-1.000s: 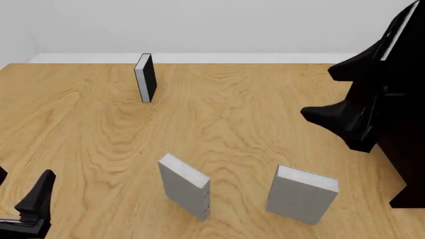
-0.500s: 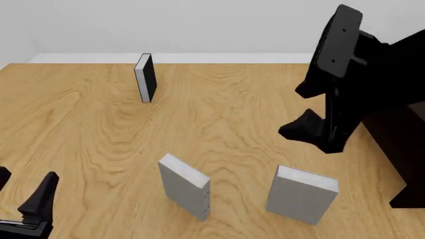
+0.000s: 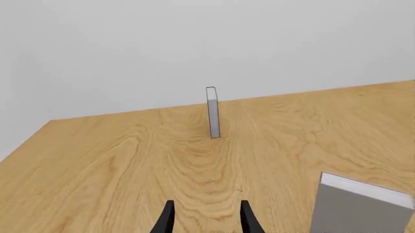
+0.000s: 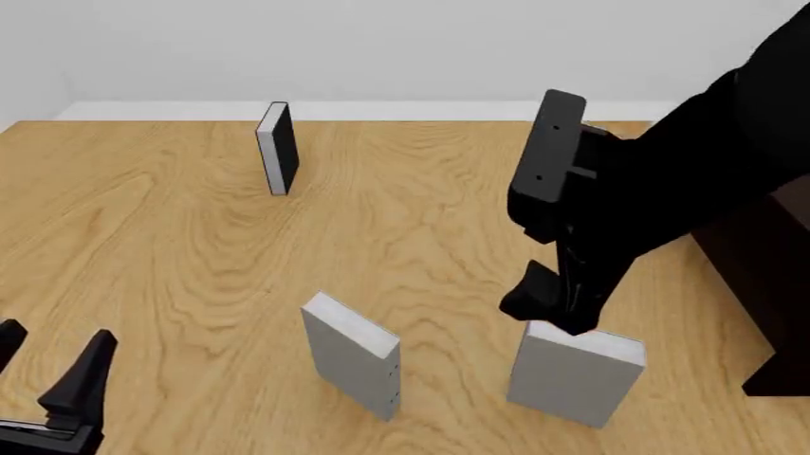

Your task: Pick up the book on the right and place it on the cabinet shelf.

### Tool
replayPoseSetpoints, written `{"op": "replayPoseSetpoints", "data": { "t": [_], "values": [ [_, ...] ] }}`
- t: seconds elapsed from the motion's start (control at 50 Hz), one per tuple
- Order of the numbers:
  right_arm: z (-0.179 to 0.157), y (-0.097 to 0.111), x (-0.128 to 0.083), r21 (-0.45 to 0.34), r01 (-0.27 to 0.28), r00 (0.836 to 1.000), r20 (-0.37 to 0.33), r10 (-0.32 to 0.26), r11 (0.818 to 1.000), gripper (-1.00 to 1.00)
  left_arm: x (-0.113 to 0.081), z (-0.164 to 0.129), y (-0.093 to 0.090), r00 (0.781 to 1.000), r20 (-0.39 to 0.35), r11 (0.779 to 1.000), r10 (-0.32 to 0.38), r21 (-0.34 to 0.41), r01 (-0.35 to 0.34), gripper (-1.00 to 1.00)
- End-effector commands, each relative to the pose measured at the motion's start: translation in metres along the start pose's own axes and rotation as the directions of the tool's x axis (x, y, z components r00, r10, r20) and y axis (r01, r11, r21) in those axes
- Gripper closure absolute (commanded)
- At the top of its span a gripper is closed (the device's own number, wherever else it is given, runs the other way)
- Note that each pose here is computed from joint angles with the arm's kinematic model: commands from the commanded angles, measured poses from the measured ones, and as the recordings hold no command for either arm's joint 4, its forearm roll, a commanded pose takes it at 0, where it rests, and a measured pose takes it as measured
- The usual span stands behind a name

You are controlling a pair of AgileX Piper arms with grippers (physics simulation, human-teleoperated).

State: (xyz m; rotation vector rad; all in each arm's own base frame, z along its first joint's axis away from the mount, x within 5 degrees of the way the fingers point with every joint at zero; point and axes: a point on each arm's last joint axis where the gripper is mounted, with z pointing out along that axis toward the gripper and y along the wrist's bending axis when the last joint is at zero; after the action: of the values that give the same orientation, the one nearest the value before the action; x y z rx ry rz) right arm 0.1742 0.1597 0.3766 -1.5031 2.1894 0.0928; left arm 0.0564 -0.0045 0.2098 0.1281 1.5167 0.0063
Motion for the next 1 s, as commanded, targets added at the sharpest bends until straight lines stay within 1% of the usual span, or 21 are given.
{"op": "replayPoseSetpoints", "data": {
  "t": [0.02, 0.06, 0.1, 0.18, 0.28, 0.32, 0.4, 0.48, 0.52, 0.54, 0.56, 0.62, 0.7, 0.8, 0.84, 1.0],
  "values": [
    [0.017, -0.010, 0.008, -0.007, 0.000, 0.998, -0.062, 0.000, 1.000, -1.00, 0.001, 0.000, -0.001, 1.000, -0.006, 1.000, 0.009, 0.012, -0.008, -1.00],
    [0.021, -0.013, 0.013, -0.005, 0.010, 0.997, -0.075, -0.010, 1.000, -1.00, 0.001, 0.000, -0.001, 1.000, -0.007, 1.000, 0.016, 0.016, -0.016, -1.00],
    [0.024, -0.011, 0.010, -0.007, -0.001, 0.998, -0.071, 0.001, 1.000, -1.00, 0.001, 0.000, -0.001, 1.000, -0.010, 1.000, 0.019, 0.015, -0.019, -1.00],
    [0.034, -0.019, 0.019, 0.001, 0.001, 0.996, -0.091, -0.001, 1.000, -1.00, 0.001, 0.000, -0.001, 1.000, -0.011, 1.000, 0.021, 0.017, -0.021, -1.00],
    [0.038, -0.027, 0.020, 0.018, -0.007, 0.996, -0.089, 0.009, 1.000, -1.00, 0.001, 0.000, -0.001, 1.000, -0.017, 0.999, 0.026, 0.022, -0.026, -1.00],
    [0.042, -0.026, 0.022, 0.011, -0.005, 0.995, -0.096, 0.006, 1.000, -1.00, 0.002, 0.000, -0.001, 0.999, -0.019, 0.999, 0.028, 0.024, -0.028, -1.00],
    [0.053, -0.028, 0.028, 0.010, -0.007, 0.994, -0.112, 0.008, 1.000, -1.00, 0.002, 0.000, -0.001, 0.999, -0.020, 0.999, 0.030, 0.026, -0.029, -1.00],
    [0.060, -0.024, 0.027, 0.002, -0.013, 0.993, -0.114, 0.013, 1.000, -1.00, 0.002, 0.000, -0.002, 0.999, -0.023, 0.999, 0.031, 0.028, -0.030, -1.00],
    [0.062, -0.027, 0.024, 0.012, -0.033, 0.994, -0.101, 0.034, 0.999, -1.00, 0.002, 0.000, -0.002, 0.999, -0.026, 0.999, 0.032, 0.029, -0.031, -1.00],
    [0.064, -0.027, 0.025, 0.011, -0.026, 0.994, -0.104, 0.027, 1.000, -1.00, 0.002, 0.000, -0.002, 0.999, -0.027, 0.999, 0.032, 0.030, -0.031, -1.00],
    [0.069, -0.027, 0.032, 0.003, -0.014, 0.992, -0.123, 0.014, 1.000, -1.00, 0.003, 0.001, -0.002, 0.999, -0.030, 0.999, 0.033, 0.033, -0.032, -1.00],
    [0.073, -0.024, 0.031, -0.002, -0.026, 0.992, -0.125, 0.025, 1.000, -1.00, 0.003, 0.000, -0.002, 0.999, -0.031, 0.999, 0.035, 0.033, -0.034, -1.00],
    [0.079, -0.022, 0.035, -0.009, -0.017, 0.991, -0.133, 0.015, 1.000, -1.00, 0.003, 0.001, -0.002, 0.999, -0.031, 0.999, 0.036, 0.031, -0.035, -1.00],
    [0.088, -0.026, 0.044, -0.012, -0.014, 0.988, -0.155, 0.012, 1.000, -1.00, 0.003, 0.001, -0.002, 0.999, -0.033, 0.999, 0.037, 0.033, -0.036, -1.00],
    [0.092, -0.030, 0.050, -0.012, -0.007, 0.986, -0.168, 0.005, 1.000, -1.00, 0.003, 0.001, -0.002, 0.999, -0.033, 0.999, 0.033, 0.032, -0.032, -1.00],
    [0.098, -0.035, 0.057, -0.007, -0.017, 0.983, -0.181, 0.016, 1.000, -1.00, 0.003, 0.000, -0.002, 0.999, -0.033, 0.999, 0.038, 0.036, -0.037, -1.00]
  ]
}}
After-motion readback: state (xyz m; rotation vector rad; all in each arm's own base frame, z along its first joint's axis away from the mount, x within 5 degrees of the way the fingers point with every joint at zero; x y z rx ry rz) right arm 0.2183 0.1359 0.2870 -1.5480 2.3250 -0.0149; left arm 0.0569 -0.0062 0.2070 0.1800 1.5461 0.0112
